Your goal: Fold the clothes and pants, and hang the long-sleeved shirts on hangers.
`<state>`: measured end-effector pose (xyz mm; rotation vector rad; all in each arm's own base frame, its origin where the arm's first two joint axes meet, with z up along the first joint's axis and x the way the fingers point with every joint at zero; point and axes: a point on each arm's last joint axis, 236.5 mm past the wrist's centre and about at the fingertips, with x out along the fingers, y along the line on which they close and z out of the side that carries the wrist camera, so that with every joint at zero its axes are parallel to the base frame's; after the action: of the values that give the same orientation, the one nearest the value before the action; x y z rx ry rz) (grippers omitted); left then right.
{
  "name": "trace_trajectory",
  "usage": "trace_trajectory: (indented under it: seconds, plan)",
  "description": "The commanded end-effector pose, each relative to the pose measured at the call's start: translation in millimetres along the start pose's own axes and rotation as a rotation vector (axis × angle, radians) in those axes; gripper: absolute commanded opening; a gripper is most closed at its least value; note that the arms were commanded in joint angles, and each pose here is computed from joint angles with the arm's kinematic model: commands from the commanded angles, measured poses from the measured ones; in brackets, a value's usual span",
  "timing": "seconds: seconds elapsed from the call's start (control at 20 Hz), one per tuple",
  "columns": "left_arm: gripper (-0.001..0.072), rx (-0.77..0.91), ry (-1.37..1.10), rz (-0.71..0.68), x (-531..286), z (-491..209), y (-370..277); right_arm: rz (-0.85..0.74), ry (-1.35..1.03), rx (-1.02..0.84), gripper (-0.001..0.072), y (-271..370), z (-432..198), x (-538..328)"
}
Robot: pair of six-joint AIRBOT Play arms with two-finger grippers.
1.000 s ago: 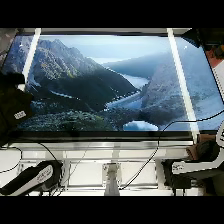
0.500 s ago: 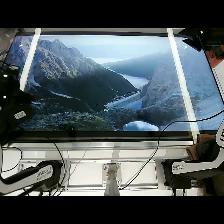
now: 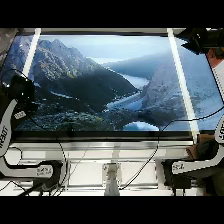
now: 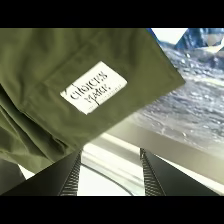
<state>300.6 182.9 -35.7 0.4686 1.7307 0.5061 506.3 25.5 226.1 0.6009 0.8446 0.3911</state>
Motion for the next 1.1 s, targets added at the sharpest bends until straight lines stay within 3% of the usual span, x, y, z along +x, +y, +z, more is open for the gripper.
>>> trace_trajectory:
  seconds: [0.0, 0.05, 0.1, 0.25, 0.3, 0.4, 0.45, 0.8, 1.05]
  plan:
    - [0.0393, -0.064, 0.089, -0.022, 13, -22, 2, 0.003, 0.018, 0.013, 0.0615, -5, -2, 7]
    - [0.0292, -0.09, 0.093, -0.033, 21, -28, 8, 0.002, 0.024, 0.017, 0.0615, -7, -3, 9]
    - [0.0257, -0.129, 0.09, -0.042, 28, -33, 15, 0.005, 0.032, 0.021, 0.0615, -8, -5, 10]
    - [0.0258, -0.26, 0.108, -0.077, 46, -52, 41, 0.009, 0.046, 0.033, 0.0616, -13, -7, 16]
    - [0.0266, -0.283, 0.121, -0.083, 51, -58, 46, 0.009, 0.053, 0.036, 0.0616, -15, -8, 18]
    - [0.0459, -0.313, 0.118, -0.085, 59, -61, 55, 0.009, 0.058, 0.038, 0.0616, -15, -9, 19]
    - [0.0518, -0.316, 0.111, -0.085, 60, -59, 55, 0.012, 0.058, 0.038, 0.0616, -14, -9, 19]
    - [0.0518, -0.287, 0.072, -0.092, 59, -49, 53, 0.035, 0.06, 0.042, 0.0616, -9, -9, 18]
    - [0.0518, 0.043, 0.033, -0.085, 50, -33, 37, 0.035, 0.054, 0.042, 0.0616, -9, -8, 19]
